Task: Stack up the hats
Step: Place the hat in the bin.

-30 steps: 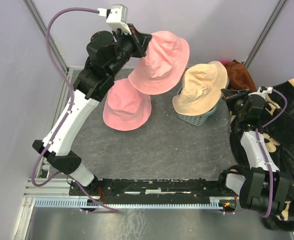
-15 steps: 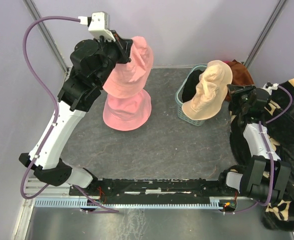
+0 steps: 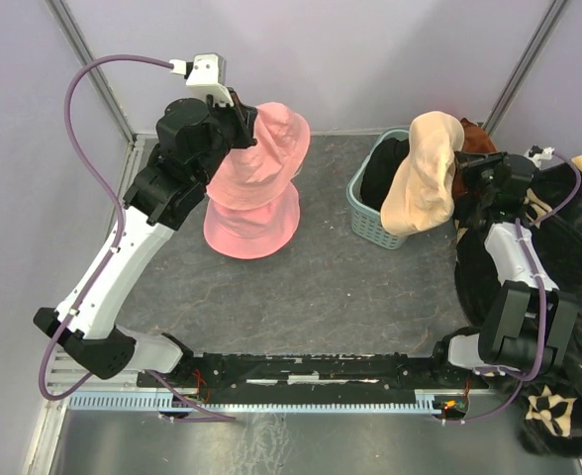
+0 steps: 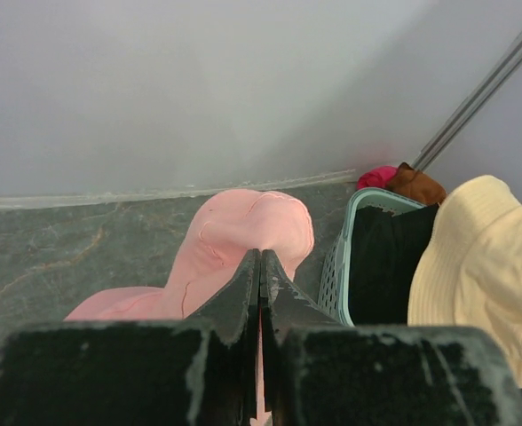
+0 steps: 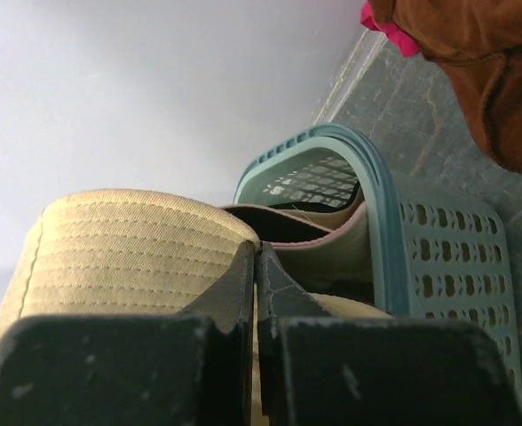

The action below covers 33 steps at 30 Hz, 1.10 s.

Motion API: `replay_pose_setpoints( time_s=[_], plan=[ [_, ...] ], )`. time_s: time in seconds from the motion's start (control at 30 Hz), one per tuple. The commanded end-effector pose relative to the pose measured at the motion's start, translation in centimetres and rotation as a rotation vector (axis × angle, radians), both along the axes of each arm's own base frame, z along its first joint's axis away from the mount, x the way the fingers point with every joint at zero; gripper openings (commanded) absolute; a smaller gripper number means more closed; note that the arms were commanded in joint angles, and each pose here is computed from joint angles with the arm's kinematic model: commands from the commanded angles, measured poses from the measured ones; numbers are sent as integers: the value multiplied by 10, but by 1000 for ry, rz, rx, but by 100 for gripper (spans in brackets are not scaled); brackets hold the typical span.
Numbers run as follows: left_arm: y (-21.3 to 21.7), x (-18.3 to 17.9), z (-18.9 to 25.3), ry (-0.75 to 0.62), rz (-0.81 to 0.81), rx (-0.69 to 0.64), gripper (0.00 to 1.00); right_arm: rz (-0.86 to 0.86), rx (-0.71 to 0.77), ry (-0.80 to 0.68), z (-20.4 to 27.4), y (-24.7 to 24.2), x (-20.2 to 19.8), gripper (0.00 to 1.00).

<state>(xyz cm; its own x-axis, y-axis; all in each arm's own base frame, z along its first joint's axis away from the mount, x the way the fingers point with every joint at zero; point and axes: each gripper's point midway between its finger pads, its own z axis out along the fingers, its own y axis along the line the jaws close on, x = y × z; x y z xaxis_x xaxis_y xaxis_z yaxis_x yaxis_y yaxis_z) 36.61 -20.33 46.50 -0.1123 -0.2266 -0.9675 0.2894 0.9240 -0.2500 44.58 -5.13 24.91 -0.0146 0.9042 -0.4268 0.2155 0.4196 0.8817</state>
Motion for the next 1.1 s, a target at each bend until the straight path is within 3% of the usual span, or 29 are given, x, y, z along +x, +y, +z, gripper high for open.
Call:
replay_pose_setpoints(
  time_s=[0.0,0.47,0.7,1.07],
  plan=[
    [19,-8,43,-114,42,-56,3,13,-28,-101,45,6,13,1],
    [46,-1,22,-90,126,-27,3,170,-117,-178,103,82,39,1],
    [58,8,1,-57,131,-49,3,185,-146,-228,139,93,44,1],
    [61,18,-28,-9,117,-64,3,185,-156,-209,127,101,55,1]
  ],
)
